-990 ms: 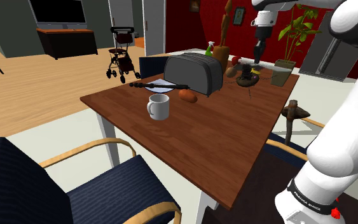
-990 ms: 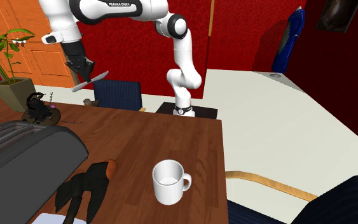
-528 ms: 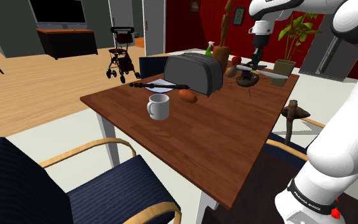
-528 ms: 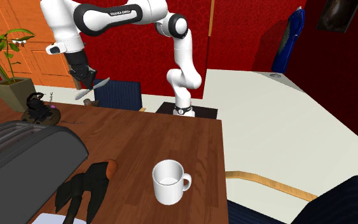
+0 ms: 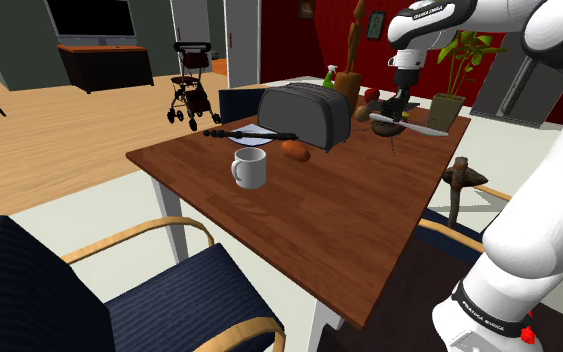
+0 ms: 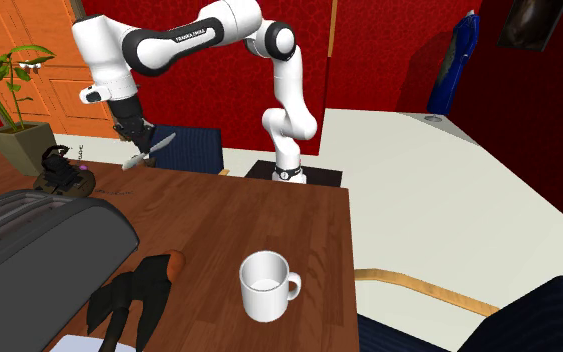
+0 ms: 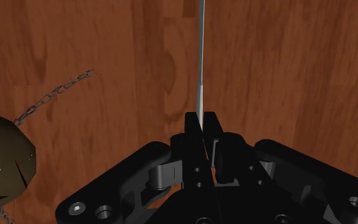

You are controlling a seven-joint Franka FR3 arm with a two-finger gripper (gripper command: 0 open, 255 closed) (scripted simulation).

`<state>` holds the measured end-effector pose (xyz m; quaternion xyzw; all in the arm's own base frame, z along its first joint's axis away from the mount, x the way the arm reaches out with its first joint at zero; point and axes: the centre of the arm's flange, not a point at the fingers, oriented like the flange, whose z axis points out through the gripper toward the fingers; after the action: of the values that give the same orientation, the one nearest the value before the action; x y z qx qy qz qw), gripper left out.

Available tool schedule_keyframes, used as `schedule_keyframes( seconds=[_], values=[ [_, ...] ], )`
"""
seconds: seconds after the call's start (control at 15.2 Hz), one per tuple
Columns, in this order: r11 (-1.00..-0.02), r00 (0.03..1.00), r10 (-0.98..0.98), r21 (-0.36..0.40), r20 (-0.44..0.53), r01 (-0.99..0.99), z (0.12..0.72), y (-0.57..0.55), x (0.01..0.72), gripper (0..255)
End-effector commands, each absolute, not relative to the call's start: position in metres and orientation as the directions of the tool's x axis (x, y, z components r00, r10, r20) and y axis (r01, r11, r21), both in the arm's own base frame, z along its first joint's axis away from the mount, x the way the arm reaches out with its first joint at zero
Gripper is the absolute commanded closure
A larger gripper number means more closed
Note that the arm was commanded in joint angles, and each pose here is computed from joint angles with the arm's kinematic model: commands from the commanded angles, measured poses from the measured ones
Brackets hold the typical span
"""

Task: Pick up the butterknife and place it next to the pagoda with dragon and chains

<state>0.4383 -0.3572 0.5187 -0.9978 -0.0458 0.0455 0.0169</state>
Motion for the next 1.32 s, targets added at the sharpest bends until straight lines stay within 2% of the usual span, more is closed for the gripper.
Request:
schedule_keyframes(
  seconds=[0.0, 1.25],
  values=[
    [-0.995, 0.992, 0.093, -0.038, -0.089, 0.090, 0.508, -0.356, 0.438, 255],
    [-0.995, 0.992, 0.093, -0.038, -0.089, 0.090, 0.407, -0.356, 0.438, 255]
  ],
)
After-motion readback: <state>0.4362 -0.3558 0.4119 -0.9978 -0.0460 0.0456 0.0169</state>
